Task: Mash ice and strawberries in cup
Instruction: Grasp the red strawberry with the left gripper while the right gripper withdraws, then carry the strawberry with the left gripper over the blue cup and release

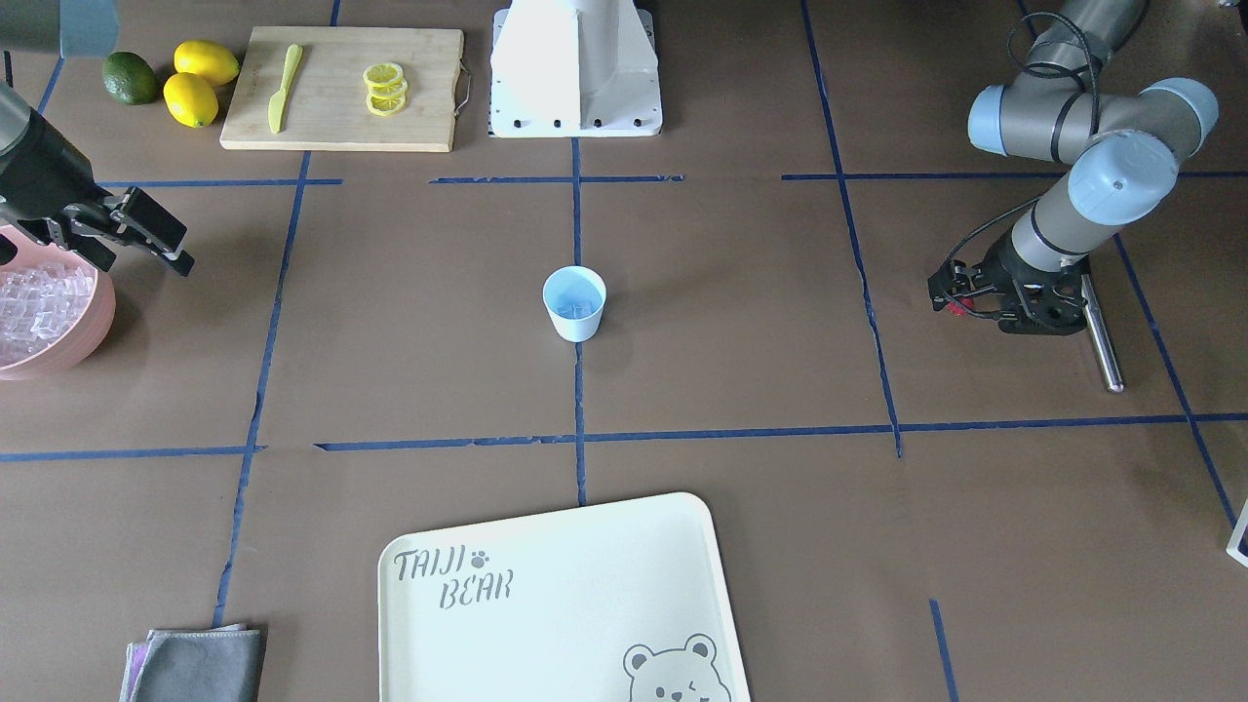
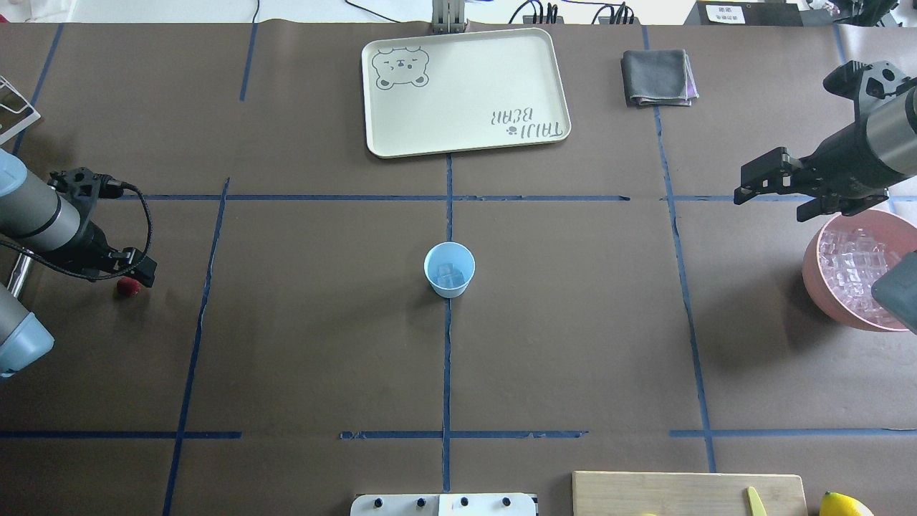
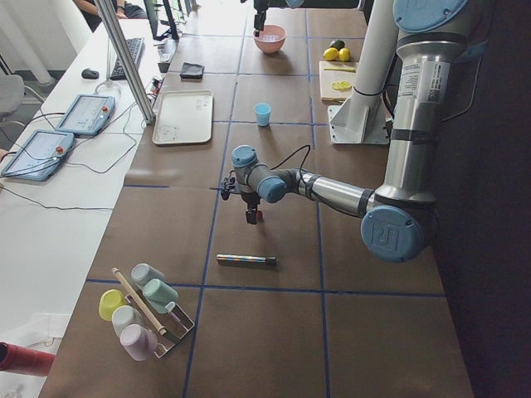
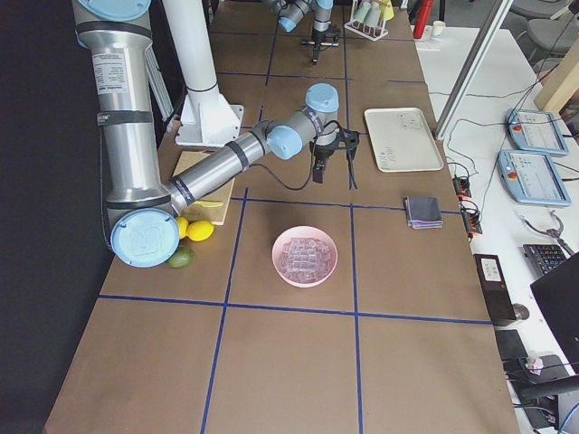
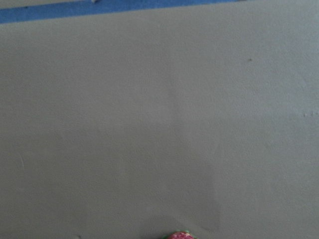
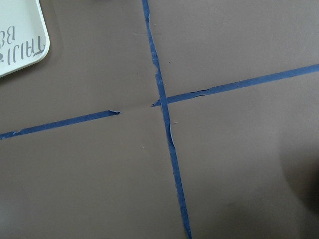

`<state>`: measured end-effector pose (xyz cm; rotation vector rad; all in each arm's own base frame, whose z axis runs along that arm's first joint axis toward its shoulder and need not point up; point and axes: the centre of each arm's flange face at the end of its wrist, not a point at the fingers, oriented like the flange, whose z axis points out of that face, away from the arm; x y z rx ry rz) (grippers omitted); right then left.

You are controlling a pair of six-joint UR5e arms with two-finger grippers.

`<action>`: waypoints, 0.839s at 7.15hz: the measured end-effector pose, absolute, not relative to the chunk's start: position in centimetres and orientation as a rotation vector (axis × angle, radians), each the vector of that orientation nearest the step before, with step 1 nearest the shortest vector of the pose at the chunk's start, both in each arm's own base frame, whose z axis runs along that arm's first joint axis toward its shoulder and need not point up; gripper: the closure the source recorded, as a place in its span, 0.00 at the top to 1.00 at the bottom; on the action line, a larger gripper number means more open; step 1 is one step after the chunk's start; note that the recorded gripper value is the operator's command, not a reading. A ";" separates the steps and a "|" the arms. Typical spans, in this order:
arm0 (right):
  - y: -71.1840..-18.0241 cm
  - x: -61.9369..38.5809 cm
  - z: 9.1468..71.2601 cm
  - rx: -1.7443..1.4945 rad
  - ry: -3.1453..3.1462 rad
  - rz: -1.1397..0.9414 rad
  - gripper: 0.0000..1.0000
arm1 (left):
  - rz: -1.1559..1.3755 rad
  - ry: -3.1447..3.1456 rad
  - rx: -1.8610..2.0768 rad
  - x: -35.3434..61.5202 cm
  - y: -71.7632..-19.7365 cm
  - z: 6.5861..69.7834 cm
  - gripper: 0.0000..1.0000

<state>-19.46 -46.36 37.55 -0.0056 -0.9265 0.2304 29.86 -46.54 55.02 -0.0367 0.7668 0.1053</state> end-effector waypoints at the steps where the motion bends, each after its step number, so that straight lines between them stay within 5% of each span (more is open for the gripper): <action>1: -46.4 -19.5 37.5 -0.006 -0.927 0.230 0.99 | 0.107 0.765 -0.040 30.0 -46.5 55.2 0.54; 2: -46.4 -19.5 37.6 -0.007 -0.926 0.231 0.99 | 0.108 0.765 -0.042 30.1 -46.4 55.2 0.24; 3: -46.4 -19.5 37.6 -0.007 -0.926 0.231 0.99 | 0.108 0.766 -0.042 30.1 -46.4 55.2 0.06; 6: -46.4 -19.5 37.5 -0.006 -0.927 0.230 0.99 | 0.104 0.783 -0.035 30.3 -46.5 54.0 0.00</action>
